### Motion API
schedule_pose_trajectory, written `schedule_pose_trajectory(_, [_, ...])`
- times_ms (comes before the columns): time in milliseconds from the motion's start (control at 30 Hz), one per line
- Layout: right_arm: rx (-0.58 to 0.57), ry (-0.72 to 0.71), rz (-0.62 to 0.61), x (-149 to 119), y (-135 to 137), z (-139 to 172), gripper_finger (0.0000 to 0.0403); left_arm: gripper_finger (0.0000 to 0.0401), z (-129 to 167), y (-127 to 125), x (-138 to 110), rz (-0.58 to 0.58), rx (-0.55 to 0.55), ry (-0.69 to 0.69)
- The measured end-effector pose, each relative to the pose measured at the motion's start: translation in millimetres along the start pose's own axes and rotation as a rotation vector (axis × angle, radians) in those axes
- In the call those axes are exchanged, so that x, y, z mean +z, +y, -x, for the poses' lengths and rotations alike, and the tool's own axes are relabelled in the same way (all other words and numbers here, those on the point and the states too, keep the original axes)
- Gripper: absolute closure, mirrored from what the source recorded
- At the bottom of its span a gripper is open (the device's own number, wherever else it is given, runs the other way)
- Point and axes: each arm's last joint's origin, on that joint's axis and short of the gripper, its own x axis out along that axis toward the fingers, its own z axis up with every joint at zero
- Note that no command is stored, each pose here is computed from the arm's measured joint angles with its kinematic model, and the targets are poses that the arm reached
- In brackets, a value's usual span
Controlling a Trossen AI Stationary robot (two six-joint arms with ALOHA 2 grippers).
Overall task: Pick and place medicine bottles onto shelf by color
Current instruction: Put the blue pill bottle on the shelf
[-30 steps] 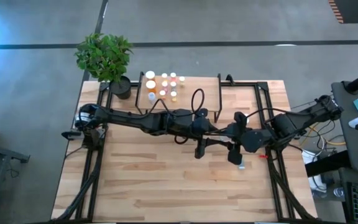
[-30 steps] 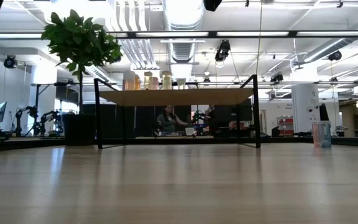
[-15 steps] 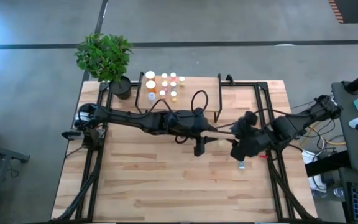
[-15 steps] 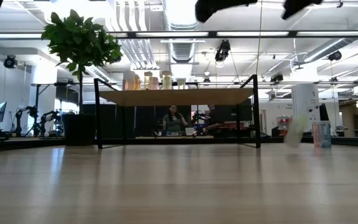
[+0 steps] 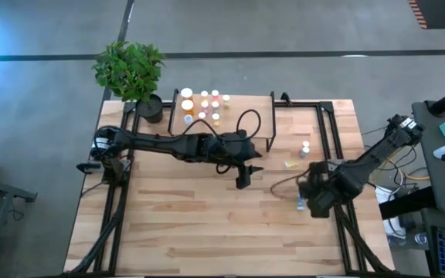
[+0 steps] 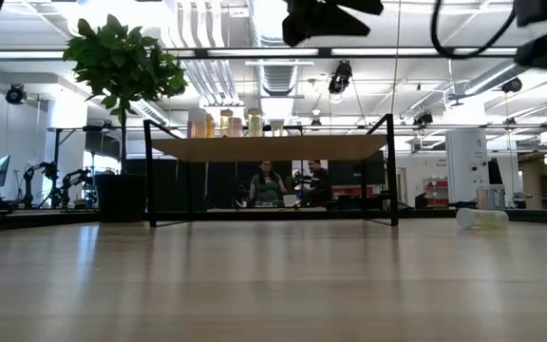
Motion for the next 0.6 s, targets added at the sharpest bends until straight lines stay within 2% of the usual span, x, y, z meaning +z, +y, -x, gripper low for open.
schedule_pose_trajectory(133, [0.099,0.071,0.486,-2.6,11.2,-25.8,0.0188,0.0214,12.2,0.6,8.1,-0.060,0.010,-0.031])
schedule_pose_trajectory(167, [0.119,0.080,0.564,-3.4,13.4,-31.3,0.0189,0.0214,14.9,1.1,8.9,-0.059,0.023,-0.034])
schedule_pose_trajectory(367, [0.090,0.194,0.594,1.6,22.8,-55.0,0.0204,0.0214,30.6,2.6,10.0,-0.060,0.038,0.013])
schedule_pose_trajectory(600, [0.044,0.324,0.611,7.4,32.9,-79.5,0.0229,0.0214,31.6,2.6,6.5,-0.062,0.040,0.045])
